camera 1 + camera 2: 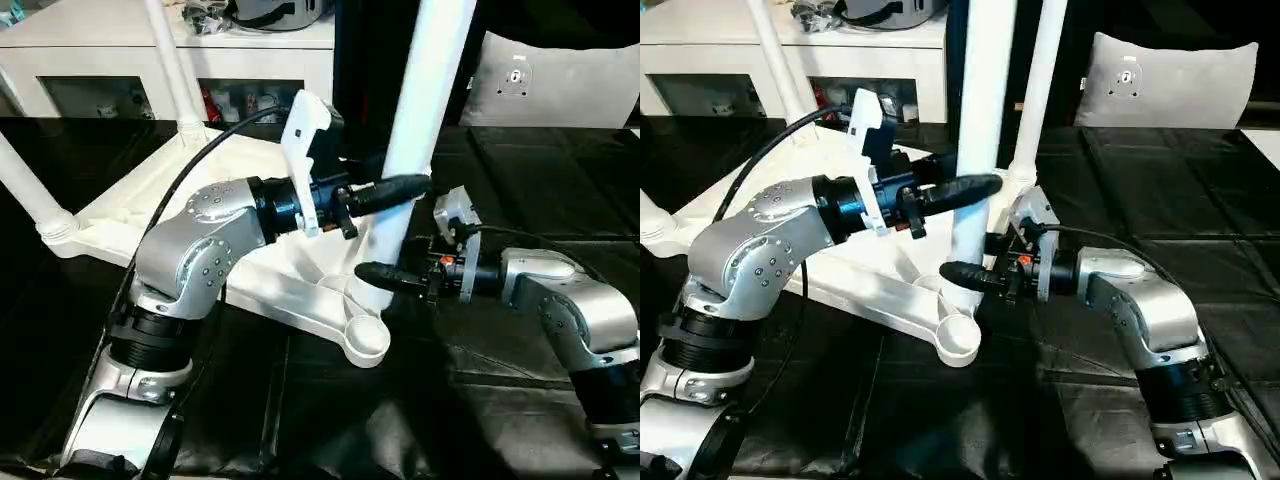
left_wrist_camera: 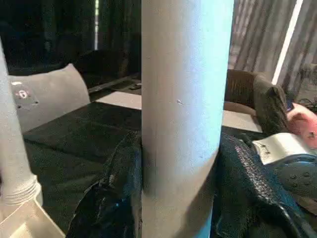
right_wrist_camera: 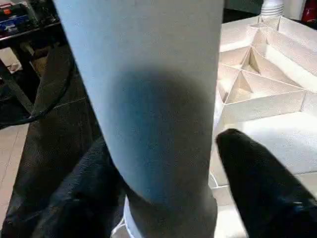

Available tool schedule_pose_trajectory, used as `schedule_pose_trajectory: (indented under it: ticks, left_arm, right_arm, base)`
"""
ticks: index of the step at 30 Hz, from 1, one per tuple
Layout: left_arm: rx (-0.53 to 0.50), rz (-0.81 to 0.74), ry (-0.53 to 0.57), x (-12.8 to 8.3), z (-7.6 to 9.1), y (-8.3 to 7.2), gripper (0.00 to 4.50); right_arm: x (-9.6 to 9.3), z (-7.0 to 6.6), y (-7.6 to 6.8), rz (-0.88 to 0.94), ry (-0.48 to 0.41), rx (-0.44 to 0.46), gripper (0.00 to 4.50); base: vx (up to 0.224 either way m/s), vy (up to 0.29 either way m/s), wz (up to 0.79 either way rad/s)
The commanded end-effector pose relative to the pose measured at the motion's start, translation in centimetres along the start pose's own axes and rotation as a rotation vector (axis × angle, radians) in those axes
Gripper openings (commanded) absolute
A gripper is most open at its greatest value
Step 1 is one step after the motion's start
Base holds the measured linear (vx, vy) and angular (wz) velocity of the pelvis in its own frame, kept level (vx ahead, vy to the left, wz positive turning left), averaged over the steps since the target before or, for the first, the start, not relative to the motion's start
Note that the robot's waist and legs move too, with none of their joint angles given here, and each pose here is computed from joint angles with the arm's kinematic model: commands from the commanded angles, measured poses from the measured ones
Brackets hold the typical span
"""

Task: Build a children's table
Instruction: Pick table leg

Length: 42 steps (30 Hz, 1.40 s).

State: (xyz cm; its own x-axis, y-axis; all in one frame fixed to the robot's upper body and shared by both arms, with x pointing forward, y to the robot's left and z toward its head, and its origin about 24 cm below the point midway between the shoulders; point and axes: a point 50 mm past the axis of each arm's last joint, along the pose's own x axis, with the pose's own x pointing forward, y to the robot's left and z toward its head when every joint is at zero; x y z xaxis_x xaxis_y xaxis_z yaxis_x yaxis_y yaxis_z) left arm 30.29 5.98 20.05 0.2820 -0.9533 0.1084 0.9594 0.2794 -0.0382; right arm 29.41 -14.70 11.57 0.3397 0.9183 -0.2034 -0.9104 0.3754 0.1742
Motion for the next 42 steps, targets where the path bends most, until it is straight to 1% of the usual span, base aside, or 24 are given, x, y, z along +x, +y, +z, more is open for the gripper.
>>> schedule_pose_trajectory:
  ticks: [1,4,10,12,13,15,16,17,20,28,30,32,33,34,35,37,39,42]
  left_arm:
    - [0.019,-0.040,-0.010,0.28,0.71,-0.56,1.77]
    - [0.017,-0.045,-0.012,0.33,0.71,-0.65,1.77]
    - [0.012,-0.054,-0.018,0.37,0.77,-0.82,1.77]
    - [0.012,-0.054,-0.017,0.36,0.78,-0.82,1.77]
    - [0.012,-0.054,-0.017,0.36,0.78,-0.82,1.77]
    - [0.013,-0.053,-0.014,0.34,0.74,-0.80,1.77]
    - [0.014,-0.054,-0.012,0.33,0.73,-0.81,1.77]
    - [0.014,-0.055,-0.011,0.30,0.72,-0.84,1.77]
    - [0.016,-0.064,-0.006,0.31,0.67,-0.92,1.77]
    - [0.016,-0.067,-0.005,0.28,0.64,-0.93,1.77]
    - [0.016,-0.071,-0.005,0.29,0.66,-0.98,1.77]
    - [0.016,-0.076,-0.004,0.29,0.68,-1.05,1.77]
    - [0.016,-0.079,-0.004,0.30,0.69,-1.07,1.77]
    - [0.015,-0.085,-0.004,0.29,0.70,-1.12,1.77]
    - [0.015,-0.087,-0.003,0.29,0.70,-1.13,1.77]
    - [0.016,-0.088,-0.002,0.27,0.70,-1.13,1.77]
    - [0.017,-0.095,-0.003,0.29,0.72,-1.17,1.77]
    - [0.018,-0.111,-0.006,0.31,0.77,-1.34,1.77]
  right_arm:
    - [0.15,0.72,-0.05,0.011,-0.010,-0.033,2.77]
    - [0.19,0.62,-0.05,0.012,-0.010,-0.032,2.58]
    - [0.30,0.47,-0.17,0.003,-0.003,-0.037,2.54]
    - [0.32,0.48,-0.21,0.008,-0.009,-0.005,2.84]
    - [0.31,0.55,-0.19,0.015,-0.015,0.008,2.84]
    - [0.31,0.59,-0.14,0.020,-0.016,0.009,3.05]
    - [0.31,0.59,-0.13,0.021,-0.014,0.006,3.05]
    - [0.32,0.56,-0.09,0.018,-0.007,-0.005,3.28]
    - [0.38,0.50,-0.08,0.020,-0.003,-0.008,3.35]
    - [0.43,0.28,0.27,0.054,0.006,0.001,3.35]
    - [0.45,0.26,0.29,0.056,0.006,0.002,3.07]
    - [0.47,0.26,0.33,0.060,0.004,0.003,2.95]
    - [0.47,0.26,0.34,0.061,0.003,0.004,2.81]
    - [0.50,0.25,0.36,0.063,0.002,0.005,2.81]
    - [0.51,0.24,0.36,0.064,0.002,0.006,2.57]
    - [0.50,0.20,0.34,0.063,0.003,0.008,2.47]
    - [0.46,0.14,0.32,0.063,0.001,0.014,2.23]
    - [0.41,0.01,0.26,0.055,0.003,0.026,2.10]
  base:
    - [0.000,0.000,0.00]
    - [0.000,0.000,0.00]
    - [0.000,0.000,0.00]
    - [0.000,0.000,0.00]
    - [0.000,0.000,0.00]
    - [0.000,0.000,0.00]
    - [0.000,0.000,0.00]
    - [0.000,0.000,0.00]
    - [0.000,0.000,0.00]
    - [0.000,0.000,0.00]
    - [0.000,0.000,0.00]
    - [0.000,0.000,0.00]
    - [0.000,0.000,0.00]
    - [0.000,0.000,0.00]
    - [0.000,0.000,0.00]
    - [0.000,0.000,0.00]
    - [0.000,0.000,0.00]
    - [0.000,0.000,0.00]
